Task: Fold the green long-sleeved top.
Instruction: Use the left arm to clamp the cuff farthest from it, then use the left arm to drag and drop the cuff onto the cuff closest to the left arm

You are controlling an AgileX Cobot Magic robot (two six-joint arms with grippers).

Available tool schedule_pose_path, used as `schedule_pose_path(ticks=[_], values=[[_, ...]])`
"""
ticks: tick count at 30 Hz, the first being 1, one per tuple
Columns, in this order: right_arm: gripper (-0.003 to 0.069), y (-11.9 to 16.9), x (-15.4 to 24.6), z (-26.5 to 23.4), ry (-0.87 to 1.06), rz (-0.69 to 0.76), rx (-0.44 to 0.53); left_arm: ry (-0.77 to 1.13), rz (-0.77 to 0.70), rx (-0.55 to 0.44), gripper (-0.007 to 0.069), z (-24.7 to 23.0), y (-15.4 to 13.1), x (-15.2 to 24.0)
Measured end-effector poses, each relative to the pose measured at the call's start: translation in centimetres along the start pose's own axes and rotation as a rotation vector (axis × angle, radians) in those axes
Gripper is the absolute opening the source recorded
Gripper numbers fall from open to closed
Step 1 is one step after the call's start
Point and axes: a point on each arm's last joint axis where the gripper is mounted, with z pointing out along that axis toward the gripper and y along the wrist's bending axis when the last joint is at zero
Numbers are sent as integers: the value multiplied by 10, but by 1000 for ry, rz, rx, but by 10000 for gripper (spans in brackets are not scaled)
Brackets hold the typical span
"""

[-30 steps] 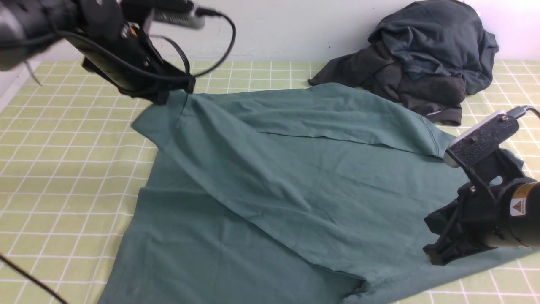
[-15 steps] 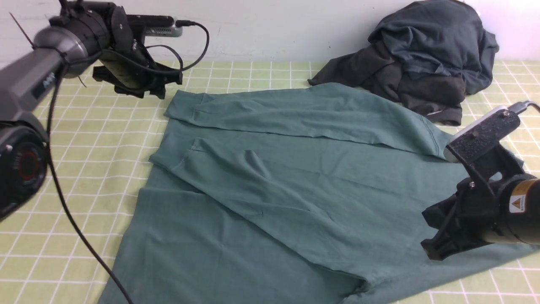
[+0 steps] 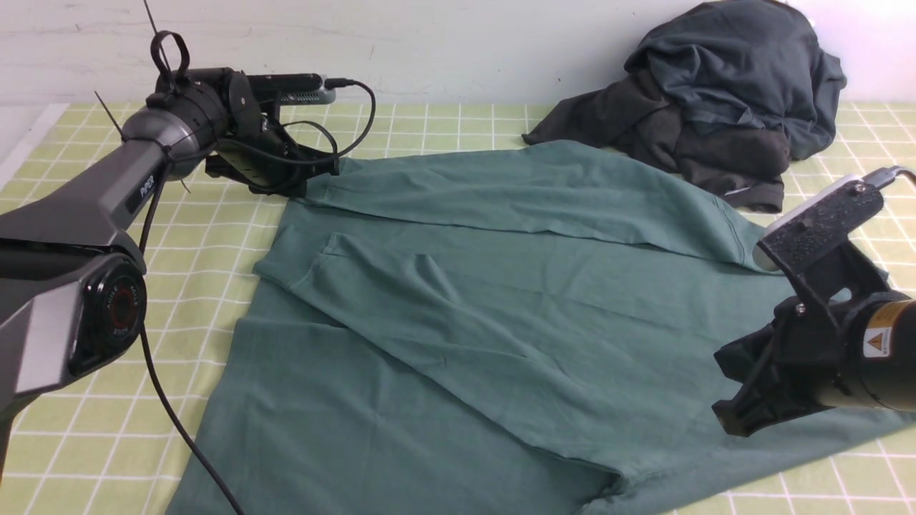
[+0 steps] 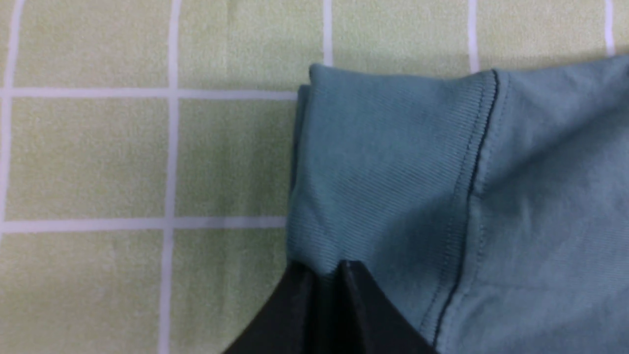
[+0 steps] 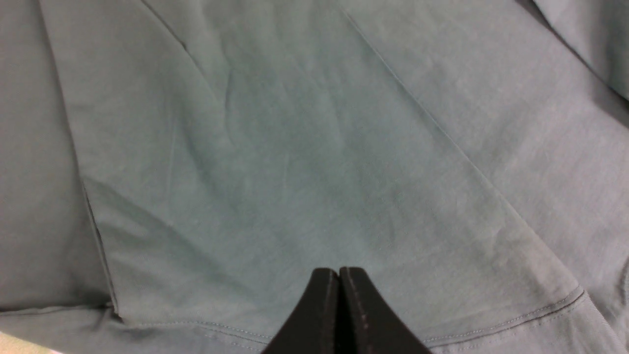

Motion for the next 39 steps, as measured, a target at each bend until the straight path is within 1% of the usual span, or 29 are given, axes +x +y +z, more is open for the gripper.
schedule_pose_path(ticks=[2,7,9,12,13,14,15,17,22,23,25,26,27,28,30,33,34,35,37,38,39], values=[[-14,0,0,0,0,0,0,-1,7,-4,26,-4,-1,-2],[-14,0,0,0,1,0,0,4,39,-1,22,-37,-11,-15],[-14,0,0,0,3,0,-1,28,55,1,22,-58,-19,-20],[-14,0,2,-1,23,-7,-1,144,81,-1,22,-96,-30,-19],[-14,0,3,-1,28,-7,-2,152,83,-1,22,-98,-31,-19],[-14,0,4,-3,45,-20,2,189,100,-5,22,-117,-37,-18],[-14,0,5,-5,44,-28,6,190,103,-4,22,-119,-39,-18],[-14,-2,5,-14,38,-49,20,217,125,-8,22,-144,-47,-10],[-14,-3,4,-32,-15,-50,46,356,148,-24,22,-176,-53,34],[-14,-3,3,-37,-34,-38,51,410,154,-29,22,-188,-55,54],[-14,-3,3,-41,-49,-18,53,467,165,-35,25,-202,-59,79],[-14,-3,3,-42,-52,-10,52,498,169,-41,29,-202,-59,90],[-14,-3,3,-42,-53,-6,51,499,173,-42,29,-204,-60,92],[-14,-2,3,-42,-55,10,44,549,188,-52,35,-203,-61,110],[-14,-2,3,-42,-57,28,33,577,218,-66,59,-199,-62,124],[-14,0,3,-42,-58,57,15,623,271,-95,139,-194,-64,139],[-14,0,3,-42,-53,63,11,630,296,-94,176,-195,-66,141],[-14,0,3,-42,-52,64,10,628,300,-93,184,-195,-66,141],[-14,1,5,-42,-34,69,4,631,359,-75,294,-203,-73,149],[-14,1,5,-42,-28,66,2,635,390,-63,316,-207,-76,154],[-14,2,6,-42,-24,63,-1,645,431,-48,353,-213,-80,162]])
